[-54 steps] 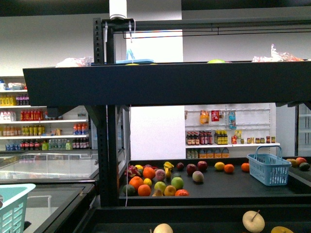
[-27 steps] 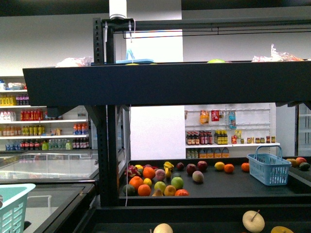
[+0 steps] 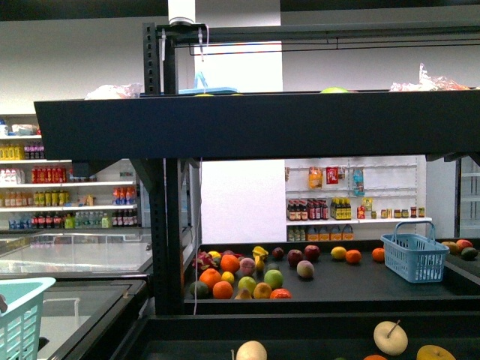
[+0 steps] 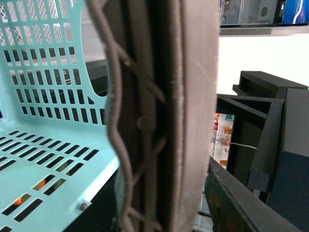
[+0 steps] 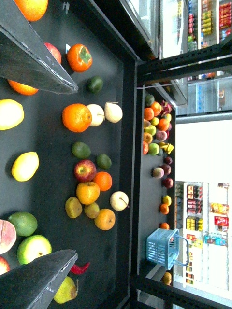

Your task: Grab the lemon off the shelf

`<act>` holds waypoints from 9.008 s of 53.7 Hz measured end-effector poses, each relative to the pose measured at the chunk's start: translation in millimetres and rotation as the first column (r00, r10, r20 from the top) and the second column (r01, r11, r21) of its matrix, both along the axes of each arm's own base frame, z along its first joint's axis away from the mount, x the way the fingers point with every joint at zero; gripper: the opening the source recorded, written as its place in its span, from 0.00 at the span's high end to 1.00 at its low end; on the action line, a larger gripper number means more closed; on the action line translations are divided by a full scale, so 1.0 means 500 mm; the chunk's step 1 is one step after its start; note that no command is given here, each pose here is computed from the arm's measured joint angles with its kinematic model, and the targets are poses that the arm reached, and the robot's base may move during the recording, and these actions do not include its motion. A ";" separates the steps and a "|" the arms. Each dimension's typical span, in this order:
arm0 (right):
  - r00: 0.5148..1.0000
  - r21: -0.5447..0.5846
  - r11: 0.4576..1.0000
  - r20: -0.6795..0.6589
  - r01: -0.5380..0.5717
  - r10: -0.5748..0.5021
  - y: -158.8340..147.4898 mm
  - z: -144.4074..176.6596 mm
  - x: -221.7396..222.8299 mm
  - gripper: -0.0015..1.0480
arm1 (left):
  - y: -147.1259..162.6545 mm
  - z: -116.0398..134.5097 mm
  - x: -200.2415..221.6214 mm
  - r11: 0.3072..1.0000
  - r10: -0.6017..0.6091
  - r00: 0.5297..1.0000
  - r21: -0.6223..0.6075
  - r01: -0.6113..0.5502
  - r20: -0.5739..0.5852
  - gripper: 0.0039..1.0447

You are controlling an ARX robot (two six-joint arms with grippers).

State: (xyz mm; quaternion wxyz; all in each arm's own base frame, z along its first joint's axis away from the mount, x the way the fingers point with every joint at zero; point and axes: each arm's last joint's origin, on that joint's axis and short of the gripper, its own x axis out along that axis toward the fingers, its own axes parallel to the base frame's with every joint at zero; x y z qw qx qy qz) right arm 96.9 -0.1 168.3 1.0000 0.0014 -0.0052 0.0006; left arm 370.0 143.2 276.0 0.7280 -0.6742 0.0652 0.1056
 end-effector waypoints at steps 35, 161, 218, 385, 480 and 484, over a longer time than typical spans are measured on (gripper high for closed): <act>1.000 0.000 1.000 0.000 0.000 0.000 0.000 0.000 0.000 0.07 | -0.248 0.062 -0.065 0.846 -0.463 0.885 0.328 0.421 0.058 0.93; 0.631 0.086 0.985 -0.759 -0.150 0.162 -0.174 -0.232 0.500 0.07 | -0.745 -0.022 0.003 0.403 -0.899 0.437 0.363 0.840 -0.012 0.93; 0.579 -0.163 0.833 -0.787 -0.528 0.213 -0.065 -0.471 0.659 0.07 | -0.745 -0.022 0.003 0.404 -0.899 0.437 0.364 0.839 -0.012 0.93; 0.906 0.227 0.928 -0.240 -0.297 0.349 -0.024 0.066 0.547 0.07 | -0.744 -0.023 0.004 0.398 -0.902 0.432 0.368 0.840 -0.012 0.93; 0.541 0.016 0.827 -0.749 -0.562 0.383 0.120 -0.460 0.634 0.07 | -0.744 -0.023 0.004 0.404 -0.899 0.438 0.366 0.838 -0.013 0.93; 0.540 0.017 0.823 -0.748 -0.567 0.387 0.126 -0.465 0.645 0.07 | -0.744 -0.023 0.004 0.404 -0.899 0.438 0.366 0.838 -0.013 0.93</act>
